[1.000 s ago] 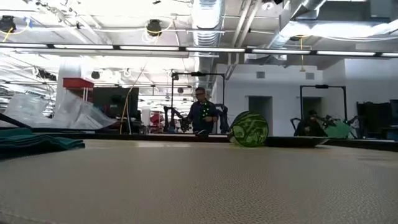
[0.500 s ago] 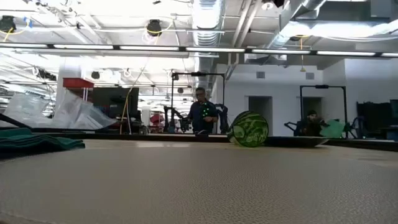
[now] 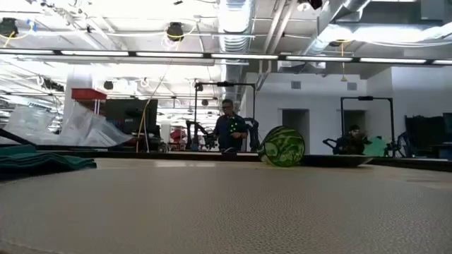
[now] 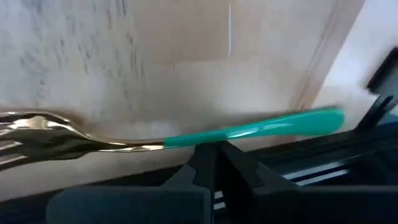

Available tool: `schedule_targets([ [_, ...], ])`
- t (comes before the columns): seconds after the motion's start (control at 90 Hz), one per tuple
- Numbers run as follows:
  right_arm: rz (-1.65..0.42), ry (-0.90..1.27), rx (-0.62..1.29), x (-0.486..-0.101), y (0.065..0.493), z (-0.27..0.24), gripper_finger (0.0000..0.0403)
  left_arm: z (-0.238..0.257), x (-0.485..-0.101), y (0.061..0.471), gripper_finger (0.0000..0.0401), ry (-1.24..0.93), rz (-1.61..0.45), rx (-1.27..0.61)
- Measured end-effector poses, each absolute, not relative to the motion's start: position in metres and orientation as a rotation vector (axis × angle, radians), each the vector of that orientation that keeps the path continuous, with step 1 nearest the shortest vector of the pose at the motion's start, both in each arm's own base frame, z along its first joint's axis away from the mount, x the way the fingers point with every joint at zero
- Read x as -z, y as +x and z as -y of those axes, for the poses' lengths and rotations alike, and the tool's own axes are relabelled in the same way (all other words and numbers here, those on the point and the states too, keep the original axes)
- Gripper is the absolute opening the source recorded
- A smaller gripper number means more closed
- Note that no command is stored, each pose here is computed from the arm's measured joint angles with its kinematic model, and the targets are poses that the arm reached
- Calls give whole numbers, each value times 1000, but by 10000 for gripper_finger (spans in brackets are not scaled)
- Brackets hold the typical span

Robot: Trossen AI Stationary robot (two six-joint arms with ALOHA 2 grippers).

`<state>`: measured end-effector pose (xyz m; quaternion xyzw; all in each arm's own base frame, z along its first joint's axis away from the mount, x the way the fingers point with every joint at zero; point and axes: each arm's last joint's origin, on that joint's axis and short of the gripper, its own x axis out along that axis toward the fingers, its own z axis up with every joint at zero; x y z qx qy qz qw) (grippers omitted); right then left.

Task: Set table place
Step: Put the green fork on the green table napkin

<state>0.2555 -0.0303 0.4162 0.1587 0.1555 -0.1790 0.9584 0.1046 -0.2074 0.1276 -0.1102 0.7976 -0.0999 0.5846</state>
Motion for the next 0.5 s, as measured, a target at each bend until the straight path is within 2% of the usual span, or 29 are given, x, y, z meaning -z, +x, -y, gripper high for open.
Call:
schedule_targets([
  [0.5, -319, 322, 363, -415, 257, 30, 102, 198, -127, 120, 0, -261, -1830, 242],
])
